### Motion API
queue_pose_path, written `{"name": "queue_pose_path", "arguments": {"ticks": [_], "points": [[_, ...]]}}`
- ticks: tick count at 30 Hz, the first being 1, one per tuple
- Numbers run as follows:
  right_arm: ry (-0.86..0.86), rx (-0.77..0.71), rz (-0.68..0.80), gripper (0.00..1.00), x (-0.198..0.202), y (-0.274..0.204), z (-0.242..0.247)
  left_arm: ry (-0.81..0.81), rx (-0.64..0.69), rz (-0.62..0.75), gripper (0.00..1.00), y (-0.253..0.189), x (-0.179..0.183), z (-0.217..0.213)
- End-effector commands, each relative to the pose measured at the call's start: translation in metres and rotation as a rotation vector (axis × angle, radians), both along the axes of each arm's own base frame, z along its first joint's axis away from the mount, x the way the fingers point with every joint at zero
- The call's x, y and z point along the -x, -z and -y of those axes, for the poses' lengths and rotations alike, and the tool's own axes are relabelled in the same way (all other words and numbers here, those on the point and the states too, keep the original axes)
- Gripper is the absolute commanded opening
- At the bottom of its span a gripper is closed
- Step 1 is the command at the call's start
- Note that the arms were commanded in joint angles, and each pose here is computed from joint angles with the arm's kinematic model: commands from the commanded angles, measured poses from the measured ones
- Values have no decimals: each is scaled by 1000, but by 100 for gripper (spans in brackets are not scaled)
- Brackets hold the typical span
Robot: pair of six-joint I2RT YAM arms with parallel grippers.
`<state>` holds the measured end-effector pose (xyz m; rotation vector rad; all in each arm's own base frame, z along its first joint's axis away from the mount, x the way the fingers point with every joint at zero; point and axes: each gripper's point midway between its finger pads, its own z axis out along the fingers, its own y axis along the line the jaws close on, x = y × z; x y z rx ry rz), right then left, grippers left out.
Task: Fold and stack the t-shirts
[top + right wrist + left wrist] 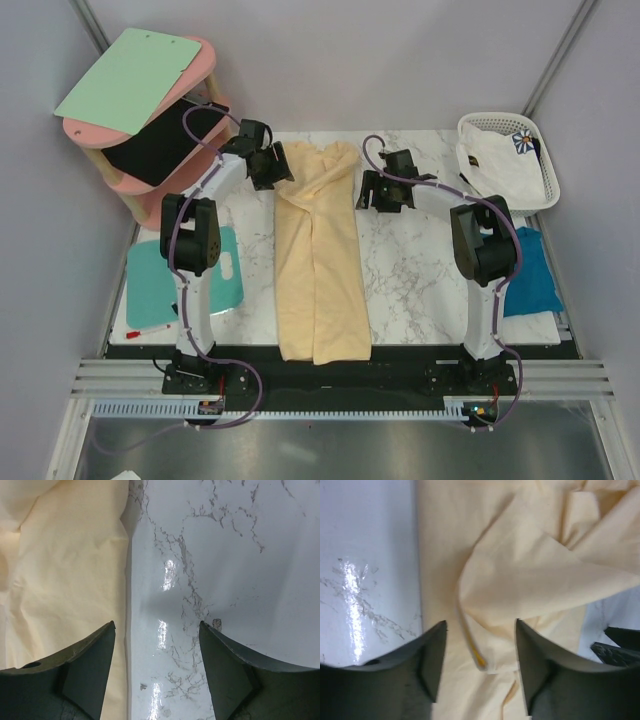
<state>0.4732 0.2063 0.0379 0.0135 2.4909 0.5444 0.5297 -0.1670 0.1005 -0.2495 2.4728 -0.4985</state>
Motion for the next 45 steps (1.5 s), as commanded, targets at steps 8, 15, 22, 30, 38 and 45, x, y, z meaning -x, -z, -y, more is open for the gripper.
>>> {"name": "queue_pose_path", "arguments": {"ticks": [8, 15, 22, 30, 38, 45], "points": [[2, -117, 144, 75, -40, -56, -17, -50, -1, 63, 81, -35, 28, -10], [1, -290, 185, 74, -86, -84, -40, -23, -76, 62, 81, -28, 60, -6], [35, -459, 174, 72, -125, -102, -55, 6, -118, 13, 81, -2, 92, 2], [60, -545, 101, 61, -138, -84, -67, 34, -123, -20, 81, 17, 117, 10], [52, -502, 158, 60, -126, -108, -58, 43, -127, -23, 81, 20, 117, 13], [64, -463, 134, 61, -102, -105, -46, 35, -160, -47, 80, 35, 118, 11]]}}
